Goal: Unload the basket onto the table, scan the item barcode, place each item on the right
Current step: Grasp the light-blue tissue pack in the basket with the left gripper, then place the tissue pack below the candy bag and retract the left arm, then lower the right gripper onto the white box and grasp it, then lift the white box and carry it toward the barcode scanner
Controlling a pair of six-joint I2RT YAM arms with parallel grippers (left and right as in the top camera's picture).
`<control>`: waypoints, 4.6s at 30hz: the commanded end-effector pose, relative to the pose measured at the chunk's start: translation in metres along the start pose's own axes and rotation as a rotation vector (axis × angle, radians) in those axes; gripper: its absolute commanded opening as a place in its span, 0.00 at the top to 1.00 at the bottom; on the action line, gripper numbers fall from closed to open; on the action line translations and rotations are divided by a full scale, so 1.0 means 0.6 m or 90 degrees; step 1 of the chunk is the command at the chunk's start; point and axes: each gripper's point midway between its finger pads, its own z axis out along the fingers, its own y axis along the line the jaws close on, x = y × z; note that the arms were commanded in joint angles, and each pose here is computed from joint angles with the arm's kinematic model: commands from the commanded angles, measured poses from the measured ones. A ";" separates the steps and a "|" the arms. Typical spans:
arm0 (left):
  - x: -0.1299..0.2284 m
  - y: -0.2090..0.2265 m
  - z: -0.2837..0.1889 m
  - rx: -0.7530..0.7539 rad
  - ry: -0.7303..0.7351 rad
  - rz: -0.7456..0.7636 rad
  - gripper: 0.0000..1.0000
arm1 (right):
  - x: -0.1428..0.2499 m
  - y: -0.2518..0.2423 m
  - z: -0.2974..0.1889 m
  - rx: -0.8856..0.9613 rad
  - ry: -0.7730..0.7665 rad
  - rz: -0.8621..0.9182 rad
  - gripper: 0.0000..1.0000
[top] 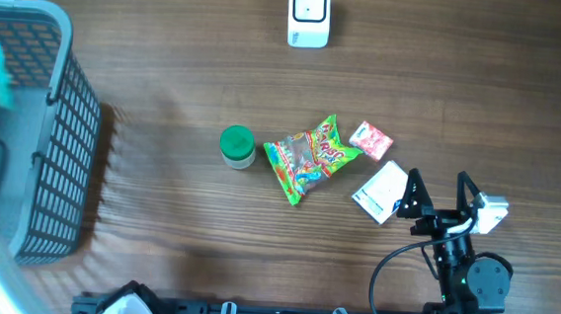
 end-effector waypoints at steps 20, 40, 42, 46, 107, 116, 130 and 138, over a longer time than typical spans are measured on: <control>0.679 0.296 0.083 -0.257 0.519 0.551 0.96 | -0.004 -0.002 -0.001 0.005 -0.007 0.004 0.00; 0.427 -0.138 -0.048 0.163 0.108 0.556 0.00 | -0.004 -0.002 -0.001 0.005 -0.007 0.004 0.00; 0.338 -0.210 -0.074 0.200 -0.017 0.591 0.00 | -0.004 -0.002 -0.001 0.005 -0.007 0.003 0.00; 0.109 -0.327 -0.167 0.222 -0.287 0.546 0.00 | -0.004 -0.002 -0.001 0.005 -0.007 0.004 0.00; 0.048 0.022 -0.623 0.633 -0.520 0.503 0.00 | -0.089 0.098 0.019 0.149 0.725 0.198 0.00; -0.044 0.052 -0.648 0.524 -0.640 0.356 0.00 | 0.030 -0.034 0.016 0.618 0.838 0.311 0.00; -0.005 0.093 -0.532 0.365 -0.512 0.461 0.00 | 0.244 -0.062 0.052 0.601 0.887 0.282 0.00; 0.015 0.126 -0.484 0.285 -0.453 0.513 0.00 | 0.297 -0.073 0.047 0.543 0.881 0.270 0.00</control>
